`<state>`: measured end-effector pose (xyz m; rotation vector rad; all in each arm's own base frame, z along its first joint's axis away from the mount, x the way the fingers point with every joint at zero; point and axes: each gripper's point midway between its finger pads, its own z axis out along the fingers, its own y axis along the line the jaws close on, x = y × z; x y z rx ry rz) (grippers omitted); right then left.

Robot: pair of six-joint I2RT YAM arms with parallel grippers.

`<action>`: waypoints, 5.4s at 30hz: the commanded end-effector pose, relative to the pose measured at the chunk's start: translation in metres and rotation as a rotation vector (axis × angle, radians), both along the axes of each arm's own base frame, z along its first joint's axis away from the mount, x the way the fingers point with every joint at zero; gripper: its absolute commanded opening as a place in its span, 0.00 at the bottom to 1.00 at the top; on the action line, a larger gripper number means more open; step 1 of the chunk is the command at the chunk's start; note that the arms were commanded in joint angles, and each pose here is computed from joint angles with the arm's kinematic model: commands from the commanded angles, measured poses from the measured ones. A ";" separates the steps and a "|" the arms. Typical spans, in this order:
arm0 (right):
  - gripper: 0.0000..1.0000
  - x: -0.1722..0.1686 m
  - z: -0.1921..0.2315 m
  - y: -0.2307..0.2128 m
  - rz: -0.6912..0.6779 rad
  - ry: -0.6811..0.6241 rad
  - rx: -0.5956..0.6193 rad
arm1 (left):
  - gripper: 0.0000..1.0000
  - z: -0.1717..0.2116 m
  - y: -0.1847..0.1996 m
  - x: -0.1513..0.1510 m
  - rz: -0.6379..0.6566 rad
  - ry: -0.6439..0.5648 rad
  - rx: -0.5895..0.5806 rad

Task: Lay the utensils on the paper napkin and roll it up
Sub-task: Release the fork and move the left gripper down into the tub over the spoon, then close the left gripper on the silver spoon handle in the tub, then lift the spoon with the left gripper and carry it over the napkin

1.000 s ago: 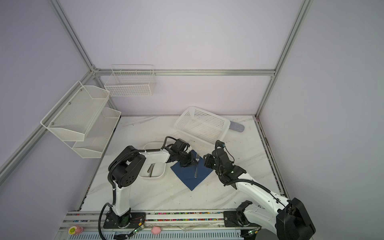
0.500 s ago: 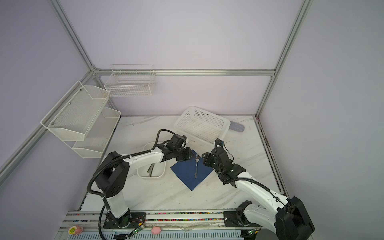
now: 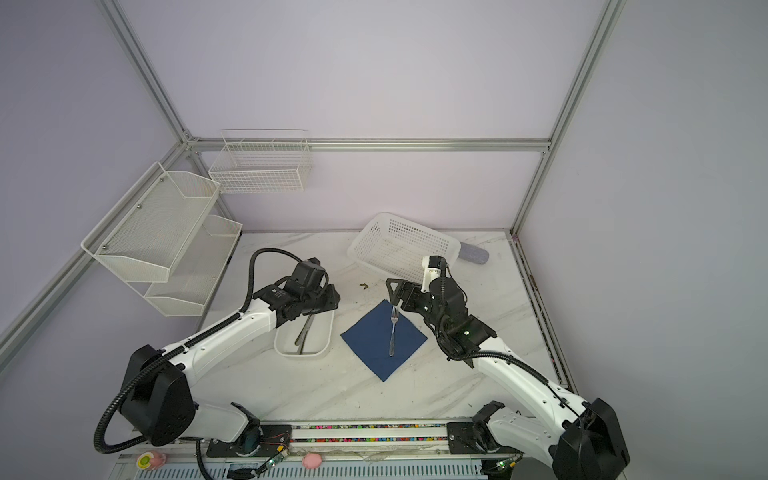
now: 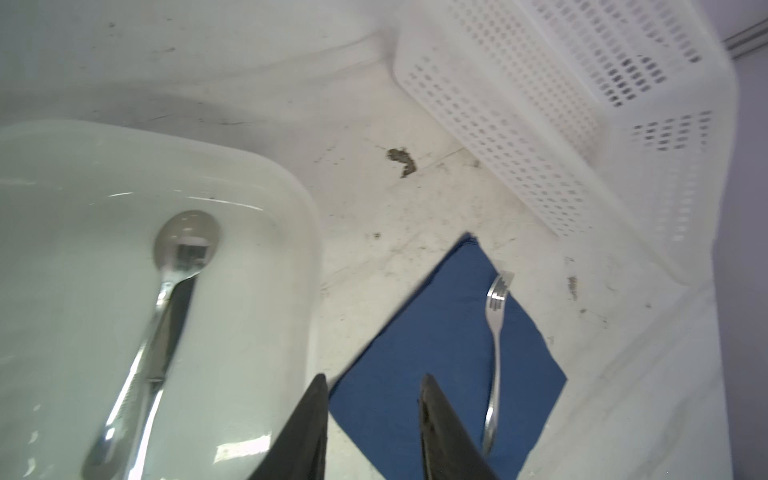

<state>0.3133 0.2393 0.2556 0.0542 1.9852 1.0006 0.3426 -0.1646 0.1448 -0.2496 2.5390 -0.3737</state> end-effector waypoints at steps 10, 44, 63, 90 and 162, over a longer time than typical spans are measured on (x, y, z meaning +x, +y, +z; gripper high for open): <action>0.72 0.012 -0.026 0.072 0.310 -0.055 -0.279 | 0.29 -0.060 0.070 -0.014 0.073 0.257 0.231; 0.60 -0.031 -0.112 0.154 0.428 0.154 -0.235 | 0.22 -0.081 0.075 0.056 -0.032 0.129 0.404; 0.59 -0.023 -0.117 0.155 0.385 0.159 -0.243 | 0.01 -0.085 0.084 0.050 -0.031 0.135 0.456; 0.56 -0.020 -0.114 0.152 0.367 0.148 -0.252 | 0.00 -0.108 0.084 0.034 0.003 0.200 0.277; 0.54 -0.010 -0.063 -0.012 -0.078 0.194 -0.072 | 0.00 0.027 -0.122 -0.014 -0.364 0.085 -0.626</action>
